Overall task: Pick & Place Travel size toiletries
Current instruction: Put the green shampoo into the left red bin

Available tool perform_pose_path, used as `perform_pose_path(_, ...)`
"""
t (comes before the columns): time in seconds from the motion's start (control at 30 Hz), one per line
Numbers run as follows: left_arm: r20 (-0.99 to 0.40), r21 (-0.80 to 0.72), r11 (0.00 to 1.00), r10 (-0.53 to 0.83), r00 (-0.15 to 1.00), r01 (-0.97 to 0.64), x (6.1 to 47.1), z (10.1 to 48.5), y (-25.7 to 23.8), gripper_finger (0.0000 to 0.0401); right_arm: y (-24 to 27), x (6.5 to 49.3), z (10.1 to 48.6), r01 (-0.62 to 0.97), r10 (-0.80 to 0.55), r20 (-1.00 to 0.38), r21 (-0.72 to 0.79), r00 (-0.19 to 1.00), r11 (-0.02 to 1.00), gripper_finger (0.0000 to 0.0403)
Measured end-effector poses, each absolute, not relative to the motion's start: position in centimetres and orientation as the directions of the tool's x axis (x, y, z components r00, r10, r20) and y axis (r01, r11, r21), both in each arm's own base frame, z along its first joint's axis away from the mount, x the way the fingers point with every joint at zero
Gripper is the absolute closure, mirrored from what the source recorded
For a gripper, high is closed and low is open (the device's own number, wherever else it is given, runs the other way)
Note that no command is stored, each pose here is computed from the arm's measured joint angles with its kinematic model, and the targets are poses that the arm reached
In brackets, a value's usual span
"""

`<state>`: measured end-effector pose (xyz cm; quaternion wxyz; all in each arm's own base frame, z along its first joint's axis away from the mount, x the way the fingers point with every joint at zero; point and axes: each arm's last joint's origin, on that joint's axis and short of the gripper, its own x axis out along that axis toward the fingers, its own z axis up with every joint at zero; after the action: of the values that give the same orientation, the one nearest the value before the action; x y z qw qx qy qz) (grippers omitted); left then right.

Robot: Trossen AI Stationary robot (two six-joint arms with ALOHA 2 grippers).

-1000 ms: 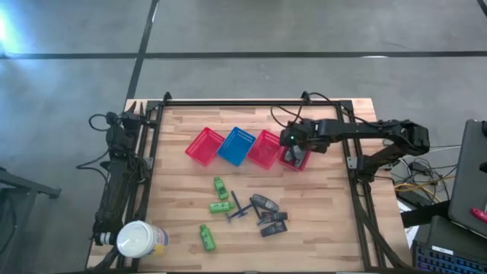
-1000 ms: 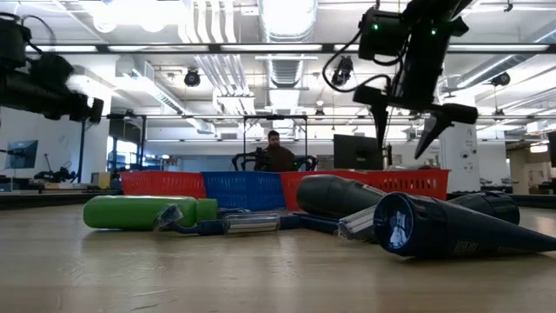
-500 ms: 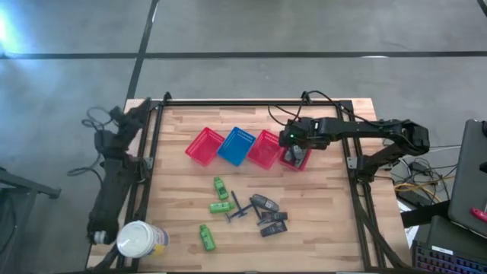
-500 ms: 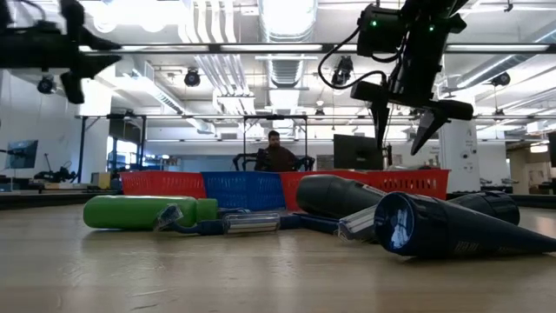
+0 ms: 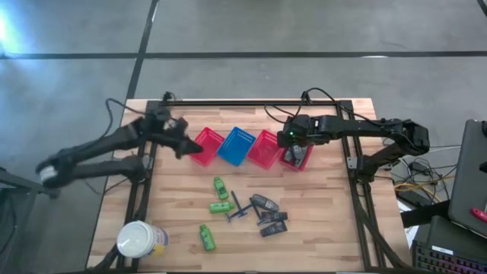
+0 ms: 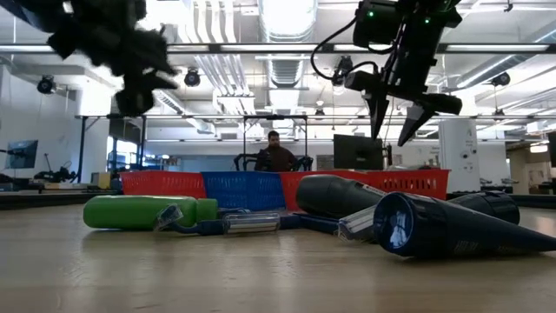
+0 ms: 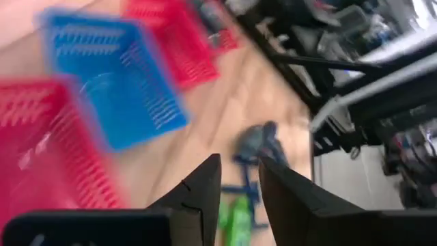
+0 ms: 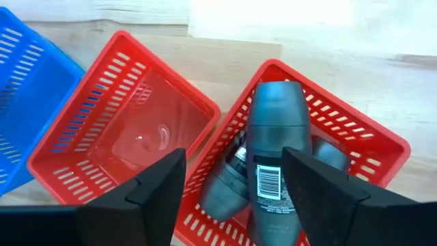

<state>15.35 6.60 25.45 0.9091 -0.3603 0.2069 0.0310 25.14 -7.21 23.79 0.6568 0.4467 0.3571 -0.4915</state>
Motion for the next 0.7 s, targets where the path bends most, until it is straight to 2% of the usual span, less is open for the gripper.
perform_pose_path(0.1,-0.424,-0.583,0.77,-0.015,0.906,-0.26,17.7,25.3,5.2,0.0295,-7.1,25.2,23.8,0.963,-0.309,-0.912,0.243,0.269,0.12,0.0175)
perform_pose_path(0.17,-0.428,-0.585,0.77,-0.027,0.903,-0.254,18.7,25.7,4.3,0.0295,-7.0,25.2,23.7,0.961,-0.29,-0.918,0.245,0.271,0.125,0.0178)
perform_pose_path(0.27,-0.379,-0.534,0.827,-0.046,0.924,-0.178,20.1,26.8,3.9,0.0295,-6.8,25.2,23.7,0.96,-0.28,-0.92,0.249,0.276,0.128,0.0178)
perform_pose_path(0.33,-0.403,-0.538,0.815,-0.023,0.915,-0.217,20.5,27.0,4.1,0.0295,-6.7,25.2,23.7,0.958,-0.257,-0.924,0.258,0.283,0.127,0.0173)
perform_pose_path(0.43,-0.474,-0.587,0.72,0.067,0.878,-0.371,21.0,27.5,4.5,0.0295,-6.4,25.2,23.7,0.95,-0.212,-0.932,0.259,0.293,0.175,0.0162)
perform_pose_path(0.57,-0.733,-0.552,0.459,0.131,0.667,-0.696,20.8,25.9,4.5,0.0295,-5.7,24.9,24.1,0.937,-0.167,-0.949,0.214,0.267,0.277,0.0143)
perform_pose_path(0.63,-0.783,-0.525,0.377,0.139,0.607,-0.763,21.0,25.2,3.8,0.0295,-5.4,24.7,24.4,0.926,-0.167,-0.955,0.18,0.245,0.331,0.0133)
perform_pose_path(0.7,-0.781,-0.55,0.298,0.147,0.607,-0.78,21.7,24.8,2.5,0.0295,-5.1,24.2,24.6,0.927,-0.17,-0.966,0.124,0.194,0.353,0.0123)
